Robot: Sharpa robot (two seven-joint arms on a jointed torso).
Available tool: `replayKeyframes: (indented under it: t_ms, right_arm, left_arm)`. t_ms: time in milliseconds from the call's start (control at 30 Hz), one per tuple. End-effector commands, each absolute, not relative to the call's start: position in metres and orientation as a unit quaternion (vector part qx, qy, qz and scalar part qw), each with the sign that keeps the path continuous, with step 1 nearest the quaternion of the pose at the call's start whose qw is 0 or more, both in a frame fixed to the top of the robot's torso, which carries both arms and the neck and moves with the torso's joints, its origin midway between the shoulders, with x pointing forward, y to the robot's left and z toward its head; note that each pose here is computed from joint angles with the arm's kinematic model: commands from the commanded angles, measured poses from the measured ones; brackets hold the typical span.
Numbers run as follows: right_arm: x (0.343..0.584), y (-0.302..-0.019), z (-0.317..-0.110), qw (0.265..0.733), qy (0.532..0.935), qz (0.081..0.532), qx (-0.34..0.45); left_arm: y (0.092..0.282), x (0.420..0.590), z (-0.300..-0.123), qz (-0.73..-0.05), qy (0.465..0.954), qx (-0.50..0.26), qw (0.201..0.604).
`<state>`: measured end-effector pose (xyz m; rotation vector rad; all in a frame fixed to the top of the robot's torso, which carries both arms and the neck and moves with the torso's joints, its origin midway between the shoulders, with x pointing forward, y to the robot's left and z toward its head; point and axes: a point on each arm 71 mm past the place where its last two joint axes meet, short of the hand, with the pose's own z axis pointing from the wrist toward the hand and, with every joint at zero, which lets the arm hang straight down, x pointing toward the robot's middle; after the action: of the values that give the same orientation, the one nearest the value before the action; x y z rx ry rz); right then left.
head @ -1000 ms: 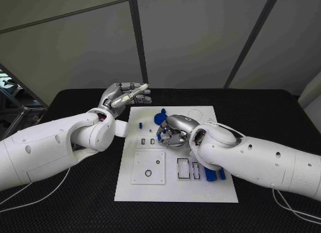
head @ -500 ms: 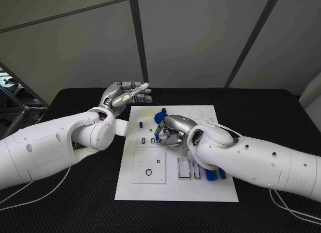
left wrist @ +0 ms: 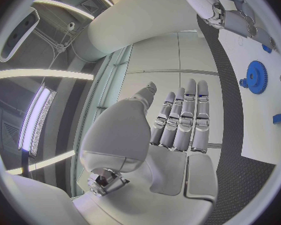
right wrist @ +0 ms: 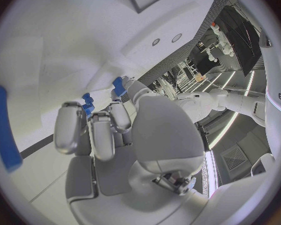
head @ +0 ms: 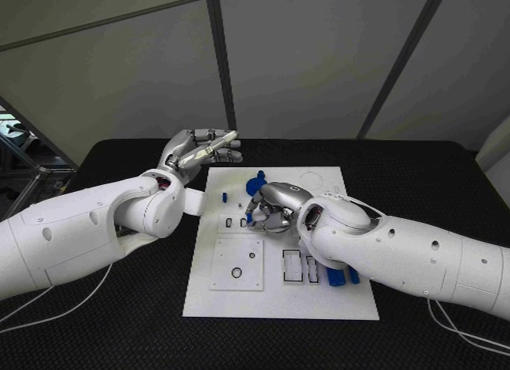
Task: Assemble the parts on the task board
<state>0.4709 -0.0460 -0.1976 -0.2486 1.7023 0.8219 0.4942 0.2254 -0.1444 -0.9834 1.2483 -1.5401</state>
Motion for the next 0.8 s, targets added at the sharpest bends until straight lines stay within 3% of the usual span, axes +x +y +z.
replayKeyframes:
  t_ms: [33, 800]
  right_arm:
    - [0.4699, -0.0473, -0.205, 0.564, 0.745, 0.336, -0.119]
    - [0.4701, -0.0474, -0.2059, 0.564, 0.746, 0.331, -0.123]
  left_arm:
    - [0.2239, 0.4941, -0.1429, -0.627, 0.506, -0.392, 0.444]
    - [0.2243, 0.4944, -0.1432, -0.626, 0.506, -0.393, 0.444]
